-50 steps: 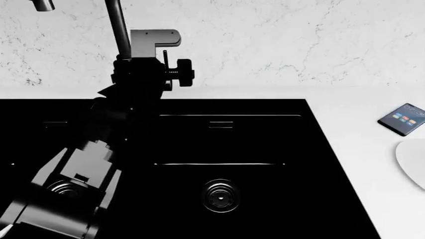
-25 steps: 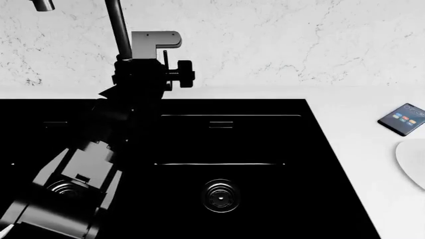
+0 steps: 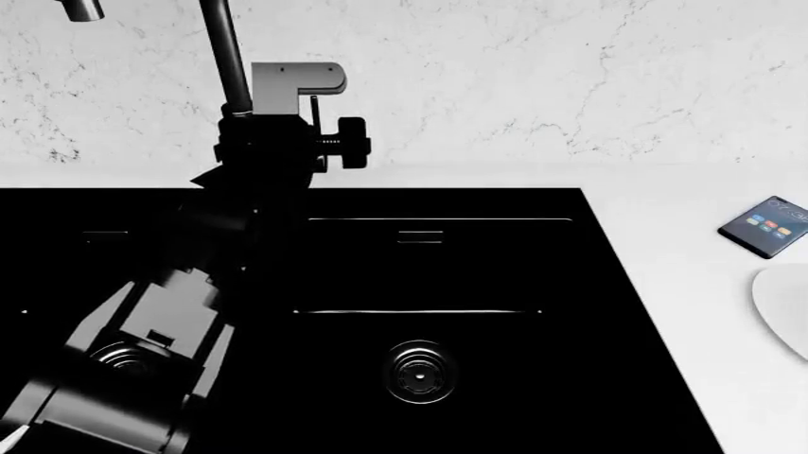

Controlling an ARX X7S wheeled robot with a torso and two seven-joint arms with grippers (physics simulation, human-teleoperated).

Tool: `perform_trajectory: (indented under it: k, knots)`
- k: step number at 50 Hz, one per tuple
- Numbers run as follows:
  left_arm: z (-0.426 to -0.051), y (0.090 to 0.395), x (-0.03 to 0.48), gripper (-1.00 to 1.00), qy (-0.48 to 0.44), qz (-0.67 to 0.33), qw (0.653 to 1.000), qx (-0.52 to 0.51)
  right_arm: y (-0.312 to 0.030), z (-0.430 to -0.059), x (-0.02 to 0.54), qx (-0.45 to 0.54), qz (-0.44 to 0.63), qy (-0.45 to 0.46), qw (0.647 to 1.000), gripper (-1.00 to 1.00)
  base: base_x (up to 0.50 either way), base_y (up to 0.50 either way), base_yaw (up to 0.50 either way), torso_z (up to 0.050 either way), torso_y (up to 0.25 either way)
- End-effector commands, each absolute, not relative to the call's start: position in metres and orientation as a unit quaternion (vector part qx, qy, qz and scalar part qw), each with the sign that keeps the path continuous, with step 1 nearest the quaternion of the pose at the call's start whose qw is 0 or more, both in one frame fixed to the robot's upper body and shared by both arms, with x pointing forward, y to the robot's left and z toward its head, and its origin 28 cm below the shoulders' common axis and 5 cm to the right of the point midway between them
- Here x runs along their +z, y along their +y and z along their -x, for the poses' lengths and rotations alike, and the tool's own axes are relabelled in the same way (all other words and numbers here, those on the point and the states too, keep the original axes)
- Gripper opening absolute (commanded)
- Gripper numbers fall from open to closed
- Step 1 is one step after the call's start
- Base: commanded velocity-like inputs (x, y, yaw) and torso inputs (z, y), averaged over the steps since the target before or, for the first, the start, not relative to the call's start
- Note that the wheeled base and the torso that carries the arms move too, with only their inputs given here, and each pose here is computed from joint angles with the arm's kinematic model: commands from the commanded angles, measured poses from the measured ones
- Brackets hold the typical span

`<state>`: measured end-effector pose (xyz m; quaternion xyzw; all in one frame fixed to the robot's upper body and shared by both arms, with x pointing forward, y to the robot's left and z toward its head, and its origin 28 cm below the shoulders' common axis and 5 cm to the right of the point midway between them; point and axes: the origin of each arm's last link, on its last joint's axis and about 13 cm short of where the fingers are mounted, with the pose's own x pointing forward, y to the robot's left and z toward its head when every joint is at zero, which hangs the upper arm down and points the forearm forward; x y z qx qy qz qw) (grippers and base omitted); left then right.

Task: Pick the chili pepper from the counter and place it in the sink. Then turn on the sink faucet.

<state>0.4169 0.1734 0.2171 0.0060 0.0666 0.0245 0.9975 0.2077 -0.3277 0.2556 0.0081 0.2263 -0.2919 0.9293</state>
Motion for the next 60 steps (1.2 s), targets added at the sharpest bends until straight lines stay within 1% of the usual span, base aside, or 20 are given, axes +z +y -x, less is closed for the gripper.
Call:
perform_trajectory:
  k: [1, 9, 15, 28, 60]
  knots:
    - [-0.416, 0.165, 0.221, 1.0, 0.064, 0.006, 0.998, 0.002, -0.325, -0.211, 0.261, -0.282, -0.002, 0.211, 0.936, 1.0, 0.0, 0.0, 0.0, 0.0, 0.0]
    - [-0.418, 0.166, 0.22, 1.0, 0.065, 0.007, 0.998, 0.004, -0.326, -0.223, 0.258, -0.267, -0.009, 0.209, 0.941, 1.0, 0.0, 0.0, 0.0, 0.0, 0.0]
    - [-0.419, 0.167, 0.216, 1.0, 0.067, 0.008, 0.998, 0.004, -0.325, -0.235, 0.249, -0.261, 0.026, 0.228, 0.938, 1.0, 0.0, 0.0, 0.0, 0.0, 0.0]
    - [-0.418, 0.167, 0.216, 1.0, 0.066, 0.007, 0.998, 0.005, -0.333, -0.236, 0.236, -0.271, 0.02, 0.246, 0.93, 1.0, 0.0, 0.0, 0.0, 0.0, 0.0]
    - [-0.418, 0.168, 0.216, 1.0, 0.066, 0.008, 0.998, 0.006, -0.332, -0.251, 0.216, -0.262, 0.023, 0.28, 0.923, 1.0, 0.0, 0.0, 0.0, 0.0, 0.0]
